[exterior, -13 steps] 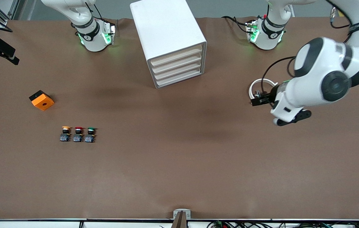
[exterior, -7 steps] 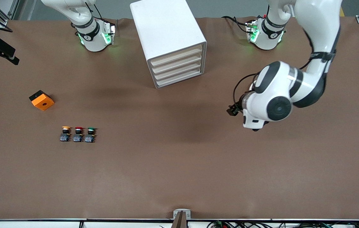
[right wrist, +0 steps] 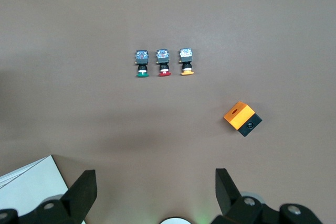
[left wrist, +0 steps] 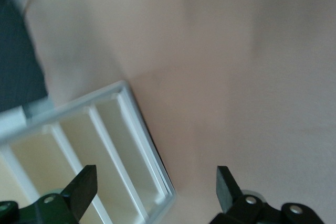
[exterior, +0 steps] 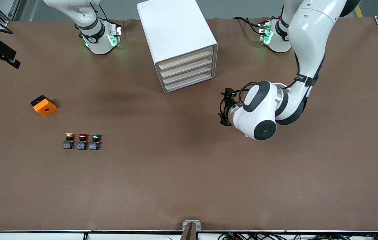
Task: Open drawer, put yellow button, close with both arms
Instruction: 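Grasp the drawer front with the left gripper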
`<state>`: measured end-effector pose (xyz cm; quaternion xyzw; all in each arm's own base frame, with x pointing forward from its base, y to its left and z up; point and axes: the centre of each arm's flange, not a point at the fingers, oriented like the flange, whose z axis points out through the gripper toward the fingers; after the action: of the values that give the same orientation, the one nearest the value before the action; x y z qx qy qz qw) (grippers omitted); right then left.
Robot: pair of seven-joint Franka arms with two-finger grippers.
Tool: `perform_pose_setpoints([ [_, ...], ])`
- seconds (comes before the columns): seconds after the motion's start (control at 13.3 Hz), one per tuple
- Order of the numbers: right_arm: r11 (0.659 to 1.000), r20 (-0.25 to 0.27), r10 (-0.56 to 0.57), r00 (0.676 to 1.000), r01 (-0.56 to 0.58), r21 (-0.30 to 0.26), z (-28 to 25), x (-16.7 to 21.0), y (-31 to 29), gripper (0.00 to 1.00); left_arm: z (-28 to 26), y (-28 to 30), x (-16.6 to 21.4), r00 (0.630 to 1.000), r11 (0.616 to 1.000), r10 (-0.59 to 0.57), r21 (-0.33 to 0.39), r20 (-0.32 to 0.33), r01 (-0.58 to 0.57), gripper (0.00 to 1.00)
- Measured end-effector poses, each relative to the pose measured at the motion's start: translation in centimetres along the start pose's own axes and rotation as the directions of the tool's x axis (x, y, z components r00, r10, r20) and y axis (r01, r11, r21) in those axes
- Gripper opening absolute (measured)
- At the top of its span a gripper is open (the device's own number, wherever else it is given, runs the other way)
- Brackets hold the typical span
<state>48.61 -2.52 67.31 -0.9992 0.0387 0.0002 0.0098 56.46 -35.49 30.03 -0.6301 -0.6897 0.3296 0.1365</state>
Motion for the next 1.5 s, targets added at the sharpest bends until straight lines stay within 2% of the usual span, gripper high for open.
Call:
perform_pose_setpoints([
  [0.15,1.0,0.0,0.001,1.0,-0.001,0.0,0.0,0.0,0.0,1.0,0.8,-0.1,-0.4,0.991,0.99,-0.131,0.063,0.035,0.129,1.0],
  [0.3,1.0,0.0,0.002,1.0,-0.002,0.0,0.0,0.0,0.1,1.0,2.7,-1.1,-1.8,0.978,0.966,-0.201,0.18,0.056,0.188,1.0],
  [0.53,1.0,0.0,0.003,1.0,-0.003,-0.001,0.0,0.0,0.2,1.0,6.0,-2.0,-3.9,0.97,0.928,-0.231,0.316,0.077,0.195,1.0],
  [0.75,1.0,0.001,0.006,1.0,-0.006,-0.002,0.0,0.0,0.3,1.0,9.0,-3.2,-5.8,0.974,0.906,-0.222,0.38,0.053,0.186,1.0],
  [0.83,1.0,0.001,0.007,1.0,-0.007,-0.001,0.0,0.0,0.4,1.0,9.8,-3.4,-6.2,0.973,0.896,-0.224,0.405,0.054,0.184,0.94],
  [0.9,1.0,0.0,0.007,1.0,-0.007,-0.001,0.0,0.0,0.4,1.0,10.4,-3.3,-6.4,0.972,0.886,-0.23,0.425,0.057,0.185,0.94],
  [1.05,1.0,-0.003,0.007,1.0,-0.007,-0.001,-0.1,0.0,0.4,1.0,11.1,-3.2,-6.5,0.969,0.865,-0.24,0.466,0.063,0.184,0.72],
  [1.2,1.0,-0.007,0.008,1.0,-0.008,-0.001,-0.2,0.1,0.4,1.0,11.3,-3.7,-6.6,0.967,0.845,-0.246,0.503,0.061,0.183,0.7],
  [1.35,1.0,-0.014,0.014,1.0,-0.014,-0.001,-0.4,0.2,0.6,1.0,11.6,-4.3,-7.0,0.966,0.826,-0.256,0.528,0.043,0.195,0.52],
  [1.5,0.999,-0.014,0.033,0.999,-0.033,0.0,-0.2,0.4,1.2,1.0,12.1,-5.1,-7.4,0.969,0.809,-0.247,0.554,0.019,0.195,0.51],
])
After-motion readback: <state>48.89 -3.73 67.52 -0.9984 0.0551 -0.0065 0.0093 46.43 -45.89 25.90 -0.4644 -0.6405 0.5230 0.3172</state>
